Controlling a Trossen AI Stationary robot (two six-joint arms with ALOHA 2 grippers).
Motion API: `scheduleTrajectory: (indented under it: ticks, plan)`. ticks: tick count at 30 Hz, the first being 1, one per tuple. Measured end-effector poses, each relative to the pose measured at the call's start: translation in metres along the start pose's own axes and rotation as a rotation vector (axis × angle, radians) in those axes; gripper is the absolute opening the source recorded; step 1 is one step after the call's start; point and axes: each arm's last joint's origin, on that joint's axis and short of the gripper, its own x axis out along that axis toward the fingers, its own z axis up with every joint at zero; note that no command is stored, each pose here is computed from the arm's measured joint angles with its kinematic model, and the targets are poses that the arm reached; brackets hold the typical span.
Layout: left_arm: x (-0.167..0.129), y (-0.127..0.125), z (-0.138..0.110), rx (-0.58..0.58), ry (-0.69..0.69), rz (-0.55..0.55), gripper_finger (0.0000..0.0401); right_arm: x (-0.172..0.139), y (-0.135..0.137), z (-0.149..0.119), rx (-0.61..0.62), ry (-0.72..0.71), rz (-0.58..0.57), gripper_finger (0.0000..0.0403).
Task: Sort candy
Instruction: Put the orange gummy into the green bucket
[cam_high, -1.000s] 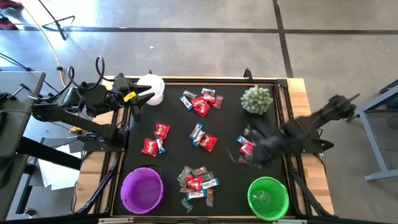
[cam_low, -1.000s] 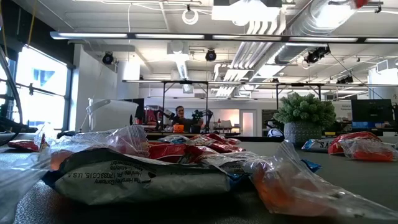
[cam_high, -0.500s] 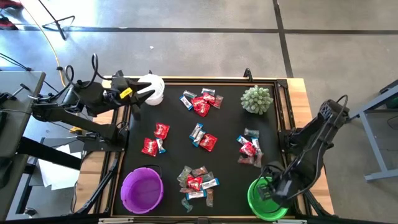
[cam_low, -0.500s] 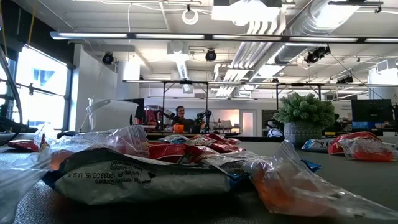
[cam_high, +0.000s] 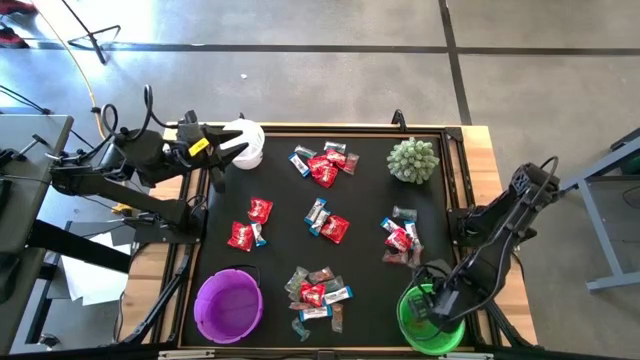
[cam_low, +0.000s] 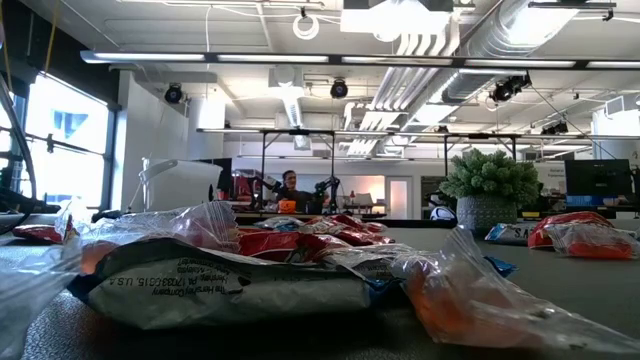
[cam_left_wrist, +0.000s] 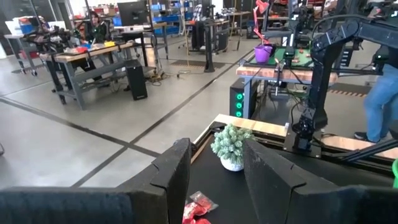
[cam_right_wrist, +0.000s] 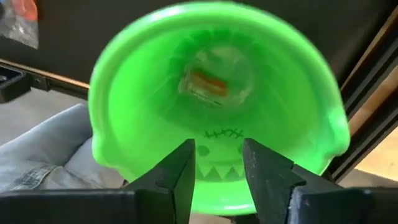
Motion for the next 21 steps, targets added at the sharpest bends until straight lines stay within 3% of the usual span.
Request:
scheduleTrajectory:
  ticks: [8, 13, 16, 21]
  plan:
    - [0.0, 0.0, 0.0, -0.034, 0.0, 0.0, 0.0131, -0.021, 0.004, 0.042, -0.149, -0.111, 0.0, 0.0133]
    - [0.0, 0.0, 0.0, -0.056, 0.0, 0.0, 0.0131, -0.023, -0.003, 0.075, -0.254, -0.222, -0.189, 0.0133]
    - [0.0, 0.0, 0.0, -0.084, 0.0, 0.0, 0.0131, -0.018, -0.01, 0.094, -0.207, -0.242, -0.296, 0.0133]
    - [0.0, 0.0, 0.0, -0.09, 0.0, 0.0, 0.0131, 0.0, -0.016, 0.123, -0.07, -0.254, -0.334, 0.0133]
